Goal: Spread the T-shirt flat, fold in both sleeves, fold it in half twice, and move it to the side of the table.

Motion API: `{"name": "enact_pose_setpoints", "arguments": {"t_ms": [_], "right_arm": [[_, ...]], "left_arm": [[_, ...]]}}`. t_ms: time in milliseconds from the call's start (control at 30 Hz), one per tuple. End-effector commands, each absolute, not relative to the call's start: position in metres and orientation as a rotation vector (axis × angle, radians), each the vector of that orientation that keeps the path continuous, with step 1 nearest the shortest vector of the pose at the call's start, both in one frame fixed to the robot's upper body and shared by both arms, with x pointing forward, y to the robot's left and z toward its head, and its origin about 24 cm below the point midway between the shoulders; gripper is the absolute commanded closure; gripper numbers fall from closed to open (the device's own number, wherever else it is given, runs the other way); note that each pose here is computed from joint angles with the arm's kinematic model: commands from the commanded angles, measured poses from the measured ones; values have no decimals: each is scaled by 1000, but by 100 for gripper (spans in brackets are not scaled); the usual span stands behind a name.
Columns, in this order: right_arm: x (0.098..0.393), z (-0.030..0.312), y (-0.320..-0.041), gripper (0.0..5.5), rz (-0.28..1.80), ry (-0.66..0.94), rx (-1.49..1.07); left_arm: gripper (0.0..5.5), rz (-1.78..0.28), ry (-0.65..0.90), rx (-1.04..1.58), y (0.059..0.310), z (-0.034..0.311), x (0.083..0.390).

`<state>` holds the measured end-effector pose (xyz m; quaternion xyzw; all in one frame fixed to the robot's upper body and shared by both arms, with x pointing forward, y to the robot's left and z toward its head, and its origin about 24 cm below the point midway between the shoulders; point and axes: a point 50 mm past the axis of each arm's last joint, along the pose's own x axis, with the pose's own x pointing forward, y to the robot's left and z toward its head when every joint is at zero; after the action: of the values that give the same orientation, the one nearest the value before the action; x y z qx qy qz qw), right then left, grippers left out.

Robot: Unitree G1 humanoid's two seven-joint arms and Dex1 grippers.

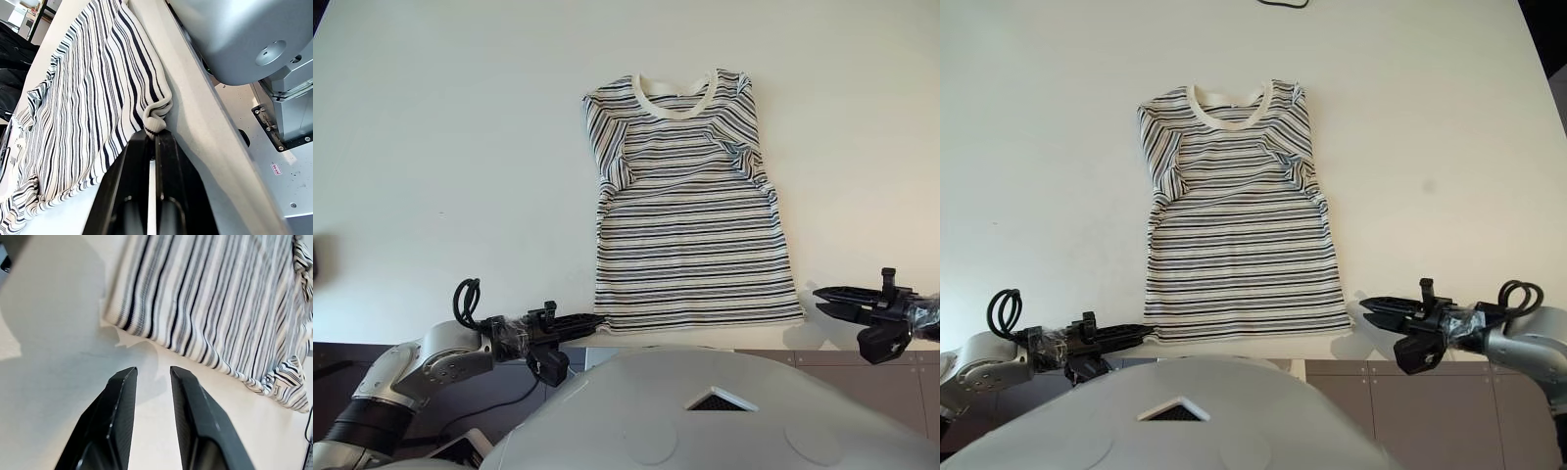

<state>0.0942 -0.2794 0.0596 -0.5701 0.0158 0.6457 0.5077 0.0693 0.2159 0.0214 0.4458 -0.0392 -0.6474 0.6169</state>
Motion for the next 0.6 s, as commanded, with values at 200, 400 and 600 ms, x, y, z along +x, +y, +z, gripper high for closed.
{"name": "enact_pose_setpoints", "arguments": {"t_ms": [200, 400, 600], "right_arm": [[89, 39, -264, 428, 1609, -129, -1425], [86, 40, -262, 428, 1612, -208, -1433], [82, 38, -266, 428, 1612, -179, -1403]], "left_arm": [[538, -1549, 104, 1124, 233, 11, 74], [538, -1543, 113, 1126, 235, 12, 75], [538, -1531, 119, 1139, 239, 13, 78]]}}
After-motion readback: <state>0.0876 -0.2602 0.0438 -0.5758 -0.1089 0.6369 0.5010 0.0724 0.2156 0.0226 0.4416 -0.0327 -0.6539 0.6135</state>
